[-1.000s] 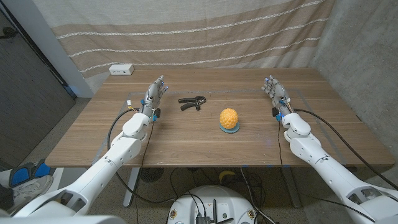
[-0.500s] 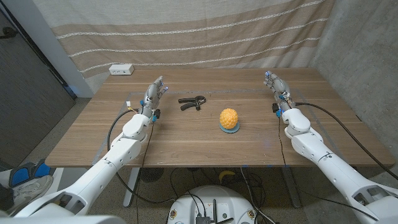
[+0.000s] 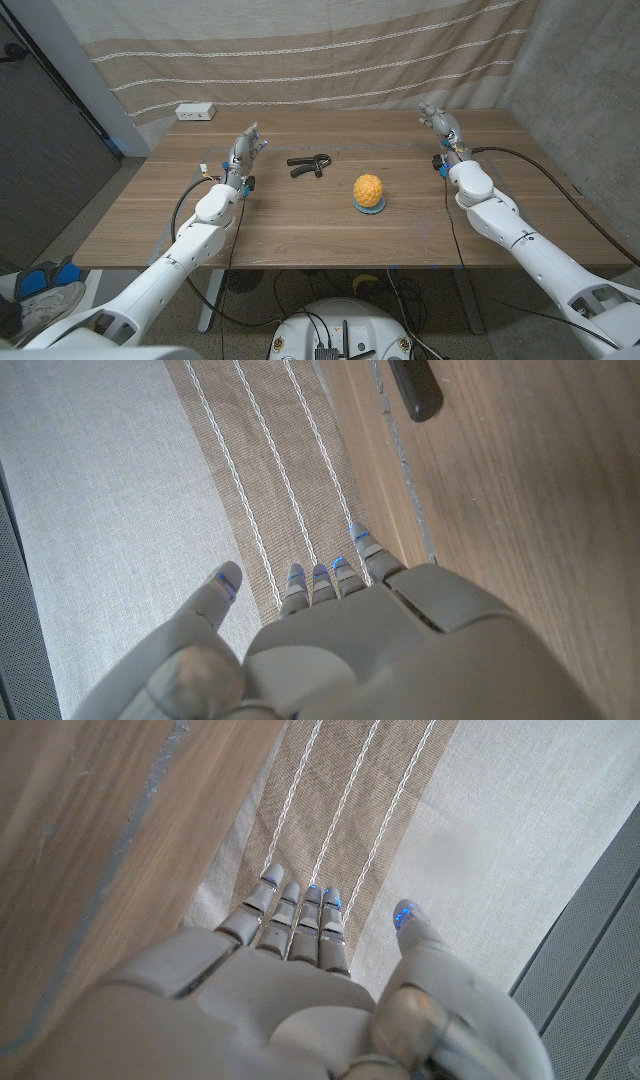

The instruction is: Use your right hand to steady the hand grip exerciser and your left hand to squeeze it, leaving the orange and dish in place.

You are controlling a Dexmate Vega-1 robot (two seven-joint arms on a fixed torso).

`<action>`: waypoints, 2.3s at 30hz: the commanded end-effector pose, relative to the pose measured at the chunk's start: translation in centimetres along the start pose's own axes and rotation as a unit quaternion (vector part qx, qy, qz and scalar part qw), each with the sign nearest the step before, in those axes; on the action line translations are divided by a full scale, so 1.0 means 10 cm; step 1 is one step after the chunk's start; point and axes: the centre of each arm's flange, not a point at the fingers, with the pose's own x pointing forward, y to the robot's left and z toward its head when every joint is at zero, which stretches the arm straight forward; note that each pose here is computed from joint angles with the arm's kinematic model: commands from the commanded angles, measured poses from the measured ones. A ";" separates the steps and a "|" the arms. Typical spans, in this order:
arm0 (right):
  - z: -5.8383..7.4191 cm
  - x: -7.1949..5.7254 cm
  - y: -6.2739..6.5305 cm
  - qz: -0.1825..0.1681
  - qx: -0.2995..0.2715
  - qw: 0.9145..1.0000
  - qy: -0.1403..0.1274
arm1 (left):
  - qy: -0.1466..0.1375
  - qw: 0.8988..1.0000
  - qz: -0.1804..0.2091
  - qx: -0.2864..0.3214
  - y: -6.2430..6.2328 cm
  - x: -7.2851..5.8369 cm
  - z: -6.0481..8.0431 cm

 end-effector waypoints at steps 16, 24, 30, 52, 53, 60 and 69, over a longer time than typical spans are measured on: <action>0.40 0.19 0.19 0.032 -0.114 0.992 -0.038 | -0.003 1.000 0.011 -0.005 0.02 -0.06 0.01; 0.48 0.21 0.24 0.039 -0.133 0.989 -0.047 | -0.004 1.000 0.010 -0.004 0.01 -0.09 0.00; 0.53 0.24 0.30 0.051 -0.146 0.987 -0.049 | -0.004 1.000 0.011 -0.006 0.01 -0.11 0.00; 0.78 0.34 0.51 0.095 -0.220 0.969 -0.054 | -0.005 1.000 0.005 -0.005 -0.01 -0.13 0.00; 0.79 0.35 0.52 0.097 -0.225 0.968 -0.052 | -0.005 1.000 0.004 -0.004 -0.01 -0.13 0.00; 0.83 0.38 0.57 0.114 -0.254 0.960 -0.033 | -0.003 1.000 0.005 -0.007 -0.03 -0.14 0.01; 0.85 0.42 0.65 0.128 -0.282 0.950 -0.026 | -0.002 1.000 0.002 -0.006 -0.04 -0.12 0.00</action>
